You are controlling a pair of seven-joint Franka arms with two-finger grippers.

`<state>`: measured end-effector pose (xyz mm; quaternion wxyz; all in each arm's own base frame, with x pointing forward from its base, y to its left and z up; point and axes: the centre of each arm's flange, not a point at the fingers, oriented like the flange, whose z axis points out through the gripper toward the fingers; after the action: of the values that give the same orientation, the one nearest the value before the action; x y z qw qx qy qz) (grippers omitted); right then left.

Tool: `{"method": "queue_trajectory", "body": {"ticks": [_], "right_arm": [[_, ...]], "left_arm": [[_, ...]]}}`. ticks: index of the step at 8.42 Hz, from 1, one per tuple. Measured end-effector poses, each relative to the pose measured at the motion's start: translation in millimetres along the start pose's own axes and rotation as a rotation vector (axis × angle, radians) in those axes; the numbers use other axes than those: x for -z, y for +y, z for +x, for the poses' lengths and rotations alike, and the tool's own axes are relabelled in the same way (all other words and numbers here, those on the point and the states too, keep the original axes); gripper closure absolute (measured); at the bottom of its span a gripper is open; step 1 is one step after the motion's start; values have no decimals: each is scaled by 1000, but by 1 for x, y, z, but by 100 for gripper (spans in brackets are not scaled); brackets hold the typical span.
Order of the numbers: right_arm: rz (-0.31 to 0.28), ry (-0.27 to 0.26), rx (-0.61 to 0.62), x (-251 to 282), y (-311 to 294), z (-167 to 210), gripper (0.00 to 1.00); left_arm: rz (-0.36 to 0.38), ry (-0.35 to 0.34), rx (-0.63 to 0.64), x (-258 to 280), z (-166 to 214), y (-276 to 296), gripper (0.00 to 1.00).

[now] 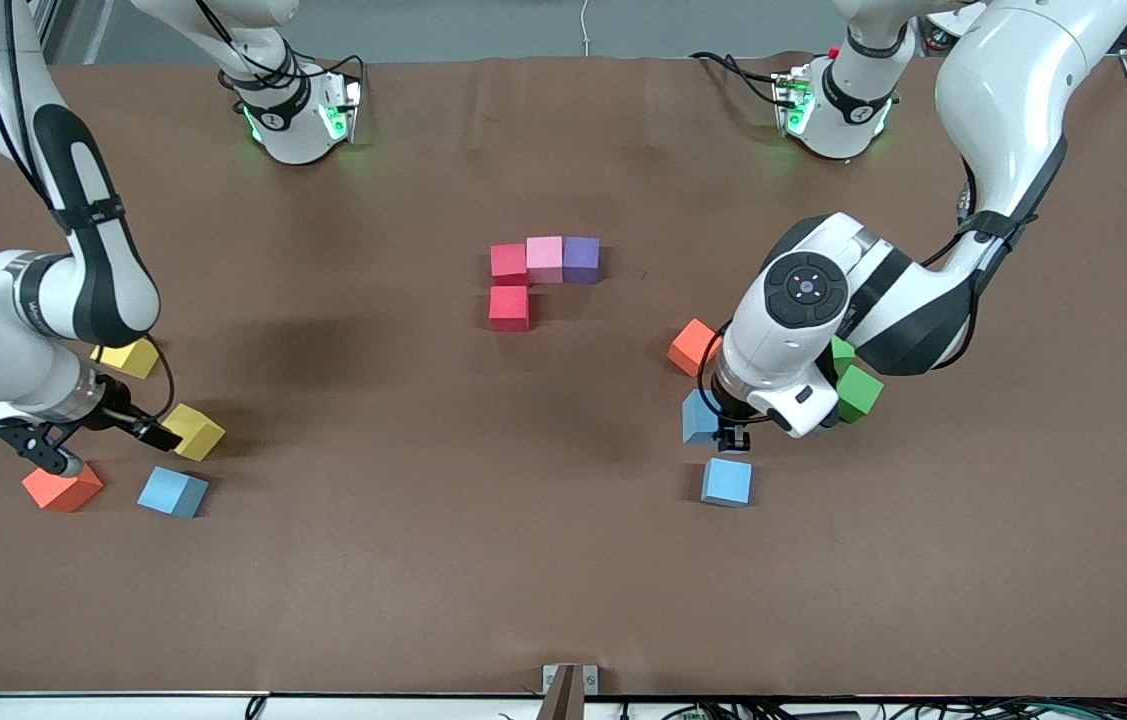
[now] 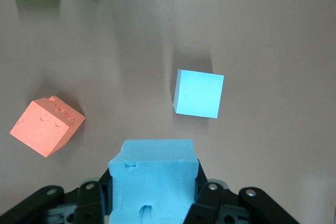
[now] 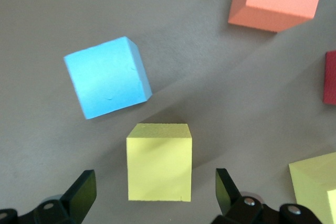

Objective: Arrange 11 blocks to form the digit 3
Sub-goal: 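Grasp the yellow cube with the right gripper and lift it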

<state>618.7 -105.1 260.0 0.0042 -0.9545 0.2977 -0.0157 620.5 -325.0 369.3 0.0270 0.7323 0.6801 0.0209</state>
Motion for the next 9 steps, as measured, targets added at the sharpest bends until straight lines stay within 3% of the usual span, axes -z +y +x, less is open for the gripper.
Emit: {"method": "queue_trajectory", "body": {"ticks": [4,9], "right_arm": [[19,3,-36,-24,1,2,0],[6,-29,-51,-47,-1,-5,0]], "left_arm": [[0,1,2,0,1,1,45],[0,1,1,0,0,0,45]]}}
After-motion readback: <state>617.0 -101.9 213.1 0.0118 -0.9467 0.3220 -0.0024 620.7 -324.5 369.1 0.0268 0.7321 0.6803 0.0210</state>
